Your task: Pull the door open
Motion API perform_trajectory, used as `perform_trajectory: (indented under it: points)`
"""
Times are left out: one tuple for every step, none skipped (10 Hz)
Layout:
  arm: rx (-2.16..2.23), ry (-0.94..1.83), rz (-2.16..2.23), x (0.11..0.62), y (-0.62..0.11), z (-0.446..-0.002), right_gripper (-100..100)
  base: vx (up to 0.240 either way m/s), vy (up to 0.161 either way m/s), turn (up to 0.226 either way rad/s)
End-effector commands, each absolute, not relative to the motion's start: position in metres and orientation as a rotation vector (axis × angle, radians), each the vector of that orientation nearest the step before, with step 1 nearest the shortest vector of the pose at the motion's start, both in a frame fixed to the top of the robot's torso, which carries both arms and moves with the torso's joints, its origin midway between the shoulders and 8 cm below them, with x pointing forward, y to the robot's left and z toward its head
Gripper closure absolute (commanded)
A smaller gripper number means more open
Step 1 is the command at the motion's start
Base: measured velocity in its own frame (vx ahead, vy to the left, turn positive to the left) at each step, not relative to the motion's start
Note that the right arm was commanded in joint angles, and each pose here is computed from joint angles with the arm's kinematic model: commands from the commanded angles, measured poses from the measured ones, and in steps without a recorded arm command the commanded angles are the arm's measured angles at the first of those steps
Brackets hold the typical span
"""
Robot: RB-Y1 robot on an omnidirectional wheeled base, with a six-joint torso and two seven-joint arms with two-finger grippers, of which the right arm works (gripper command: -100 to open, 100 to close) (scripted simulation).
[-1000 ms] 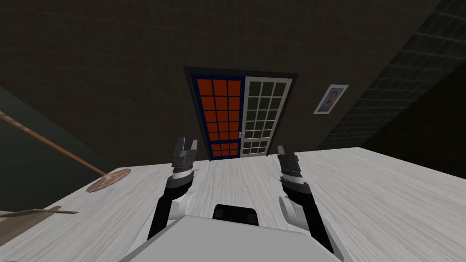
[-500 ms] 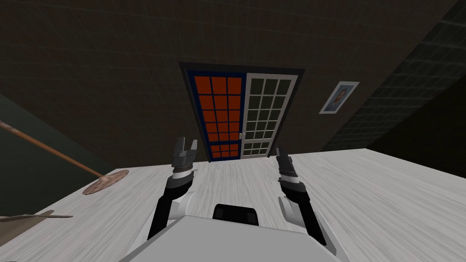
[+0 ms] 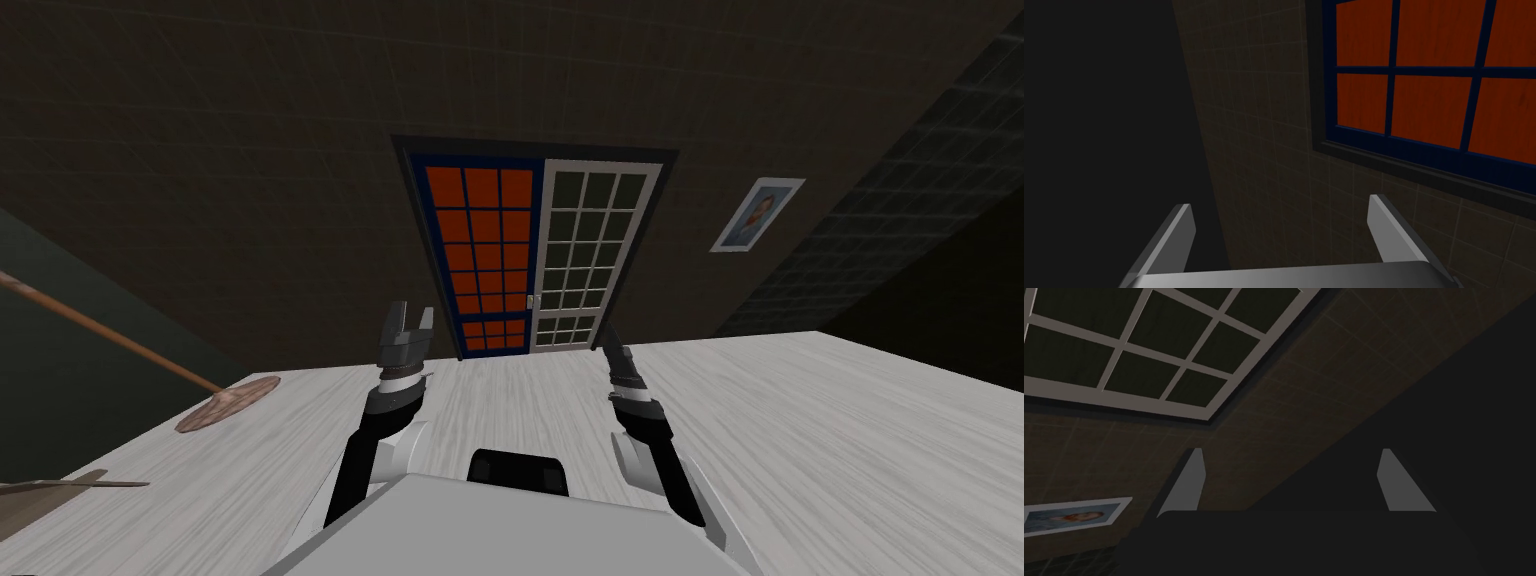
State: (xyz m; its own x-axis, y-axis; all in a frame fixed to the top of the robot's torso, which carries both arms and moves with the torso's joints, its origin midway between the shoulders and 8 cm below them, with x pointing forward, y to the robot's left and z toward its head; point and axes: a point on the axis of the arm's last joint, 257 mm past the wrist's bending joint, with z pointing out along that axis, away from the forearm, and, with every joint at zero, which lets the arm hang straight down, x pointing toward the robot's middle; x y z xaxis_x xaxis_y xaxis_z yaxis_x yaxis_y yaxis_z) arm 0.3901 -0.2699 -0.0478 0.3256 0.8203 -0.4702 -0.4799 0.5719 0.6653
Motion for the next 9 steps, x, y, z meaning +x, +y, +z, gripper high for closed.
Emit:
perform_trajectory:
  points:
    - [0.435, 0.905, 0.852, 0.396, -0.272, -0.059, -100, 0.102, 0.007, 0.020]
    - [0.427, 0.921, 0.829, 0.399, -0.273, -0.066, -100, 0.093, -0.006, 0.022]
    - [0.419, 0.937, 0.806, 0.401, -0.275, -0.072, -100, 0.086, -0.012, 0.021]
    - [0.410, 0.952, 0.784, 0.404, -0.276, -0.079, -100, 0.085, -0.008, 0.022]
    - [0.401, 0.968, 0.759, 0.407, -0.278, -0.087, -100, 0.102, 0.002, 0.024]
    - [0.392, 0.985, 0.734, 0.410, -0.280, -0.094, -100, 0.111, -0.005, 0.020]
    - [0.383, 1.001, 0.710, 0.413, -0.282, -0.102, -100, 0.101, -0.013, 0.028]
    - [0.374, 1.017, 0.686, 0.416, -0.284, -0.110, -100, 0.090, -0.015, 0.029]
    - [0.364, 1.033, 0.662, 0.418, -0.285, -0.117, -100, 0.087, 0.009, 0.025]
